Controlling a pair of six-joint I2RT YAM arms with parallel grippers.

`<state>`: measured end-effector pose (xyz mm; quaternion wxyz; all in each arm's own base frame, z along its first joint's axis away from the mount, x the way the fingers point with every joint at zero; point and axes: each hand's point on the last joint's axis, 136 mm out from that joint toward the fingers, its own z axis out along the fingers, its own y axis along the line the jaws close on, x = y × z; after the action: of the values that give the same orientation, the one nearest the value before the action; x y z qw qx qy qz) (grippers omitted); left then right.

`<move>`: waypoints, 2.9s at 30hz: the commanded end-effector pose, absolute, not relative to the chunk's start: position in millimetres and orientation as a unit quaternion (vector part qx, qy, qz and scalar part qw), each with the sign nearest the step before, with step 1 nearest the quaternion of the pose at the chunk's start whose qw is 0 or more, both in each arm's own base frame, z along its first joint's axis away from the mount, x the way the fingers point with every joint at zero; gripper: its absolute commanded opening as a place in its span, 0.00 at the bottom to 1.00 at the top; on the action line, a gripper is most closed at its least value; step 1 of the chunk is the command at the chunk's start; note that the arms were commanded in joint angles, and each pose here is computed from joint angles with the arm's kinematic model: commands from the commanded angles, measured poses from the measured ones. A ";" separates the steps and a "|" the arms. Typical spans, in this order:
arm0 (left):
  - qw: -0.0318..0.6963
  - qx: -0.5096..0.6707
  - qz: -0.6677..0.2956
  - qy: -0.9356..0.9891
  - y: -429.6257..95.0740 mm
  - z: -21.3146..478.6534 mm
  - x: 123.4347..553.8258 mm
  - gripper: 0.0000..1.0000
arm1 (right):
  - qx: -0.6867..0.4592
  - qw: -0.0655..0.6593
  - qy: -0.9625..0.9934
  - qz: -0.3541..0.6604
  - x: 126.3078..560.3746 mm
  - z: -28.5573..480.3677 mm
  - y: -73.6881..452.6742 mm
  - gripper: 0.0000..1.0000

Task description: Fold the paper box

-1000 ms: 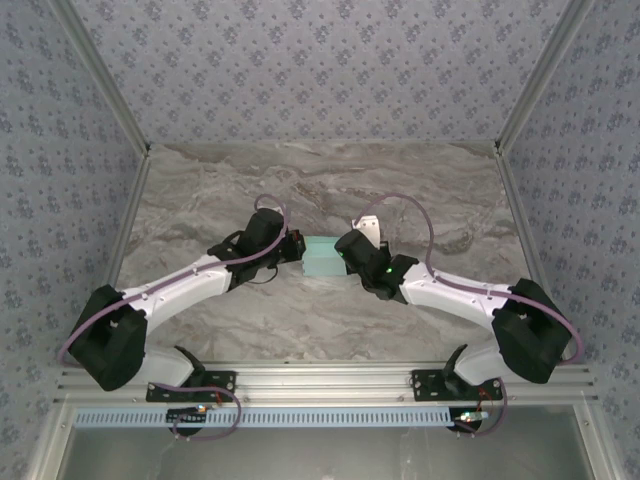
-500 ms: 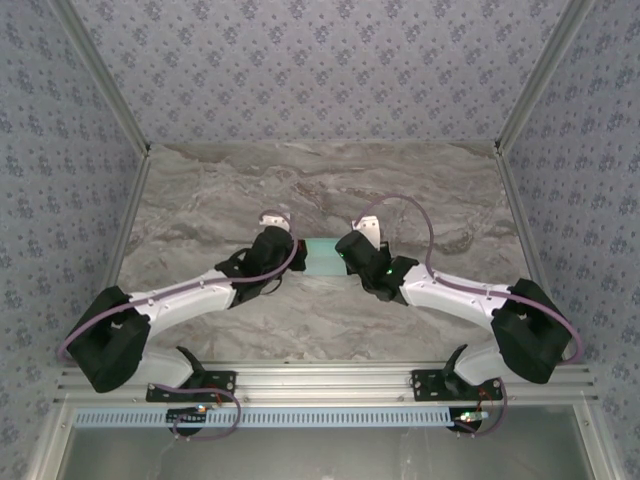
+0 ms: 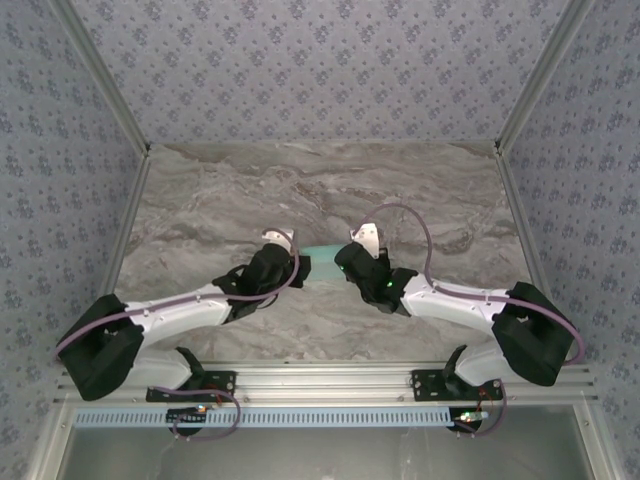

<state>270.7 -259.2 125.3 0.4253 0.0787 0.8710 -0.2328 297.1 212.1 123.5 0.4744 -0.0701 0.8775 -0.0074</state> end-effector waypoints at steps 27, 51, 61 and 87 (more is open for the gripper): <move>0.293 0.032 -0.290 0.910 -250.7 104.4 285.2 0.61 | -0.117 0.427 0.894 -0.067 280.7 97.7 197.6 0.00; 0.269 0.033 -0.236 0.933 -240.0 58.2 267.2 0.57 | -0.172 0.402 0.897 0.068 277.2 174.3 222.9 0.47; 0.277 0.040 -0.237 0.930 -244.5 65.9 268.7 0.57 | -0.112 0.320 0.923 0.184 311.7 156.1 206.8 0.55; 0.178 0.029 -0.254 0.950 -240.1 23.3 229.1 0.44 | -0.013 0.169 0.961 0.219 257.4 21.1 170.8 0.39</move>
<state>284.4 -271.4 108.5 0.3186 0.0260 0.8876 -0.3317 317.4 198.0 104.9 0.3147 -0.0423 0.9057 0.2808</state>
